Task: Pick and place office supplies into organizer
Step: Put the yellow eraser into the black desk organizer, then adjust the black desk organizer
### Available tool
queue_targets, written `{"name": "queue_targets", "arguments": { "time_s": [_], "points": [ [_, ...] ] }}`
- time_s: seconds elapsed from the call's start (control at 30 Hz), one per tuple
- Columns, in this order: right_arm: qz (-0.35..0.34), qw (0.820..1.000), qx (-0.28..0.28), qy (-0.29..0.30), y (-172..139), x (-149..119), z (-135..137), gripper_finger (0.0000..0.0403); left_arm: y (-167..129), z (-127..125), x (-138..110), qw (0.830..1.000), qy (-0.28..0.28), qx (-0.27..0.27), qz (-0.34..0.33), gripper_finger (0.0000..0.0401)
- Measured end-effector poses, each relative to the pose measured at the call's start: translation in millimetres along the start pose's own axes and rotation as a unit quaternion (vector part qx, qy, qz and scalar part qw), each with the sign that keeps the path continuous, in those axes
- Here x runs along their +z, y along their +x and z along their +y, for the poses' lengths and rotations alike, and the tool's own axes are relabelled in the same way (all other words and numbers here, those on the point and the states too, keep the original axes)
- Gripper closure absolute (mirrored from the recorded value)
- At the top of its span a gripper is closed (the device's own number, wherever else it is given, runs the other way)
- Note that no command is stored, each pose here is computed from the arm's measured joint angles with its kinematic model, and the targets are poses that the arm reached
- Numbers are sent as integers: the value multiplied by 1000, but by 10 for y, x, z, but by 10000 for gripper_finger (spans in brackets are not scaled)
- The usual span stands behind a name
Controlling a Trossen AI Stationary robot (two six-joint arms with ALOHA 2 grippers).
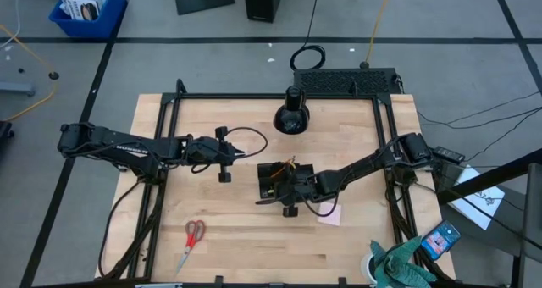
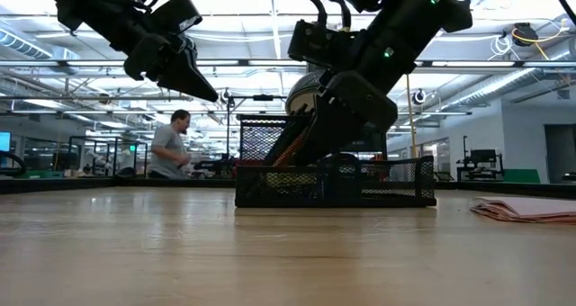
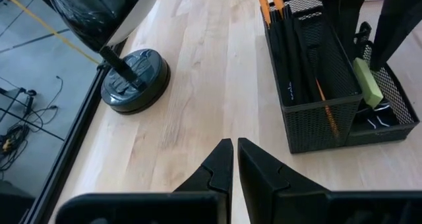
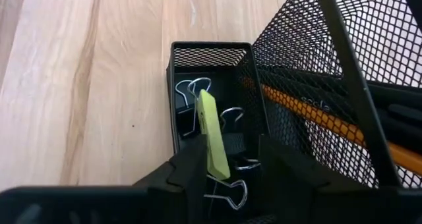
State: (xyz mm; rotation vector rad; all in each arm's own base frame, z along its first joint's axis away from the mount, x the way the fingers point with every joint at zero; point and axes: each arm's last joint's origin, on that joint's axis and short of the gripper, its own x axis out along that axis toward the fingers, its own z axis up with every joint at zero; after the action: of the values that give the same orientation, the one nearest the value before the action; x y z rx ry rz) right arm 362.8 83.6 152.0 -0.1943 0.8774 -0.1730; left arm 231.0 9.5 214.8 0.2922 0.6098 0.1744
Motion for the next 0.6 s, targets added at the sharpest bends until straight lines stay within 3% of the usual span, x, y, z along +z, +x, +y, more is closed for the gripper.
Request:
{"name": "queue_targets", "arguments": {
  "time_s": [0.27, 0.6],
  "points": [
    [-26, 1000, 2, -2, -150, 94, -48, 267, -1, 5, 35, 1000, 11, 0, -18, 370],
    [-123, 992, 32, -12, -844, 327, -34, 276, -19, -60, 85, 998, 36, -9, -41, 370]
  ]
}}
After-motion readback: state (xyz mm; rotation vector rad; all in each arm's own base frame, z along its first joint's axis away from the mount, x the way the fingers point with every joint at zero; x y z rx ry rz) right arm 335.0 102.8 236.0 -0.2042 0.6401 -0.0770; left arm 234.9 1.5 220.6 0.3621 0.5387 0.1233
